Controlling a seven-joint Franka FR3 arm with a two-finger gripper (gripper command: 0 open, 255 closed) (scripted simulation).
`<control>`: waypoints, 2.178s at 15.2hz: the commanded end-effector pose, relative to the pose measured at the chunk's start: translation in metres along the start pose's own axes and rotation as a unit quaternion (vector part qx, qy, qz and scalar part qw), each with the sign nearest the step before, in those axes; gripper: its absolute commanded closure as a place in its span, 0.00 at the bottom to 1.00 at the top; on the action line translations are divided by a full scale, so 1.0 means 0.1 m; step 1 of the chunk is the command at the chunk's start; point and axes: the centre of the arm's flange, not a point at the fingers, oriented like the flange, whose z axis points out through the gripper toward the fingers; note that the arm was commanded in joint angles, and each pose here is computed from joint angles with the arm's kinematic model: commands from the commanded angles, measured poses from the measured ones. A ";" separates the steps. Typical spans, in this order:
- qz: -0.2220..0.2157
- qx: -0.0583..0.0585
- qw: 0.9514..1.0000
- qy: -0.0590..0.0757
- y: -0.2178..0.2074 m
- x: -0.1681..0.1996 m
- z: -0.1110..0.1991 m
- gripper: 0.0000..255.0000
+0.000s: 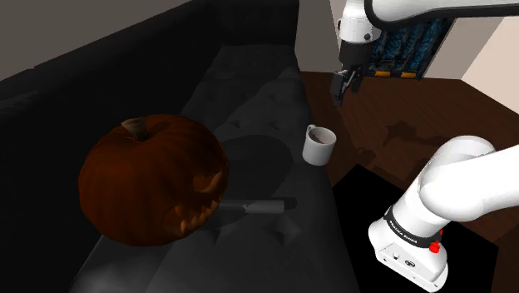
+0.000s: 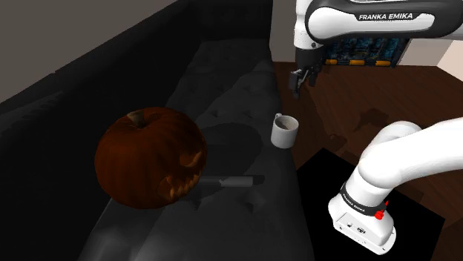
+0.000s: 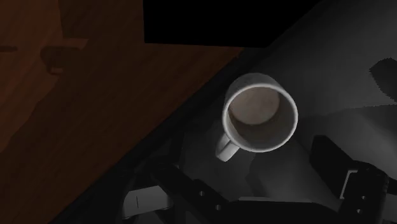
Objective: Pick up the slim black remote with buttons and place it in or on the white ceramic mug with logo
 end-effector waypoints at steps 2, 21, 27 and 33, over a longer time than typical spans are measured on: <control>-0.011 0.003 1.000 0.000 -0.10 0.06 0.06 0.00; -0.225 0.052 0.973 -0.005 -2.19 0.65 1.02 0.00; -0.291 0.067 0.954 -0.007 -2.90 0.65 1.28 0.00; -0.336 0.077 0.939 -0.008 -3.41 0.58 1.51 0.00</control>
